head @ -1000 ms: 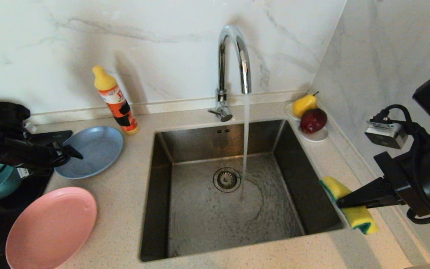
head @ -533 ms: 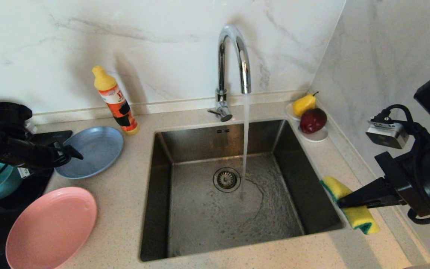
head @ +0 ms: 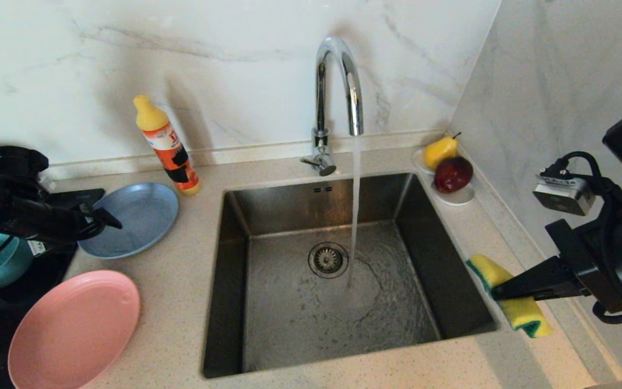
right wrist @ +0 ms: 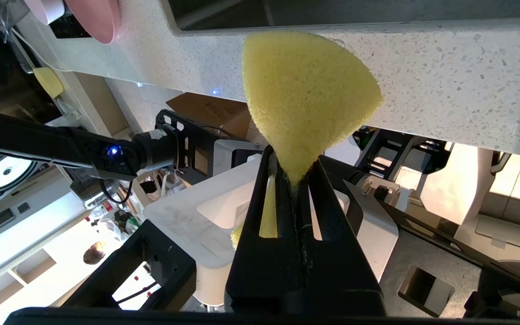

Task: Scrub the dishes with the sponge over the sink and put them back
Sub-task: Wash the plate

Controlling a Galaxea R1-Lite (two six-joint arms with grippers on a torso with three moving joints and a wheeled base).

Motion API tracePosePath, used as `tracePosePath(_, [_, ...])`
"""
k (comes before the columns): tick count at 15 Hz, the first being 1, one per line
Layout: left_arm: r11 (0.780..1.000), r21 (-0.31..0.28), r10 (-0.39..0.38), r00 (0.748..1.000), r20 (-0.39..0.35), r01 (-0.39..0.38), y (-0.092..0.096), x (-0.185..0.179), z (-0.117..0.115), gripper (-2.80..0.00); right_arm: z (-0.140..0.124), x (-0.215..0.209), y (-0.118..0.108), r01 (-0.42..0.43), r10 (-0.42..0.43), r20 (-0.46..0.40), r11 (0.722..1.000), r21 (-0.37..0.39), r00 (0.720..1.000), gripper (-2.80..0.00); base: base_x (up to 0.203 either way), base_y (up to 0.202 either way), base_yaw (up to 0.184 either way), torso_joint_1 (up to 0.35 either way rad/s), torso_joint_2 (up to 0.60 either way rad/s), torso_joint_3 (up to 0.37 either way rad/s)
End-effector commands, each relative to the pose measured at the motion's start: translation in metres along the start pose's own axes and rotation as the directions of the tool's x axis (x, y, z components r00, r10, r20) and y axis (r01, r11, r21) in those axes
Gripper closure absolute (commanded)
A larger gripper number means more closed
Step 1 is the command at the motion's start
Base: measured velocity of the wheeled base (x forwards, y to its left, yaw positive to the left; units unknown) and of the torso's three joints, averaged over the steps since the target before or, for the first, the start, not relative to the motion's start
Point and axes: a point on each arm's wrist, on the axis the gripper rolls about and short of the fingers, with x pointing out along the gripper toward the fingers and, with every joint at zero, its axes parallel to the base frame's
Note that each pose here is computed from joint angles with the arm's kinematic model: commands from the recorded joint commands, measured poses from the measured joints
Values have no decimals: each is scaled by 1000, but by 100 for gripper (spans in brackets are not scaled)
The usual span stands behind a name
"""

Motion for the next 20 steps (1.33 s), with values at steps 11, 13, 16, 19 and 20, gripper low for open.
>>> tracePosePath(11, [1000, 1, 10, 1000, -6, -10, 2, 5, -1, 0, 0, 3, -2, 3, -3, -13, 1000, 6, 1000, 0, 0, 0, 0, 0, 0, 0])
tracePosePath(13, [1000, 6, 11, 1000, -1, -11, 1, 3, 0, 0, 1, 2, -1, 1, -1, -8, 1000, 4, 1000, 0, 0, 0, 0, 0, 0, 0])
tracePosePath(16, [999, -10, 37, 999, 8, -37, 14, 0, 3, 0, -1, -2, 2, -5, 5, 4, 1000, -6, 1000, 0, 0, 0, 0, 0, 0, 0])
tracePosePath(19, [998, -11, 59, 998, 24, -59, 27, -6, 9, 0, -2, -3, 1, -5, 5, 4, 1000, -6, 1000, 0, 0, 0, 0, 0, 0, 0])
tracePosePath(20, [998, -17, 66, 997, 27, -66, 31, -7, 10, 0, -2, -2, 1, -5, 5, 1, 1000, -5, 1000, 0, 0, 0, 0, 0, 0, 0])
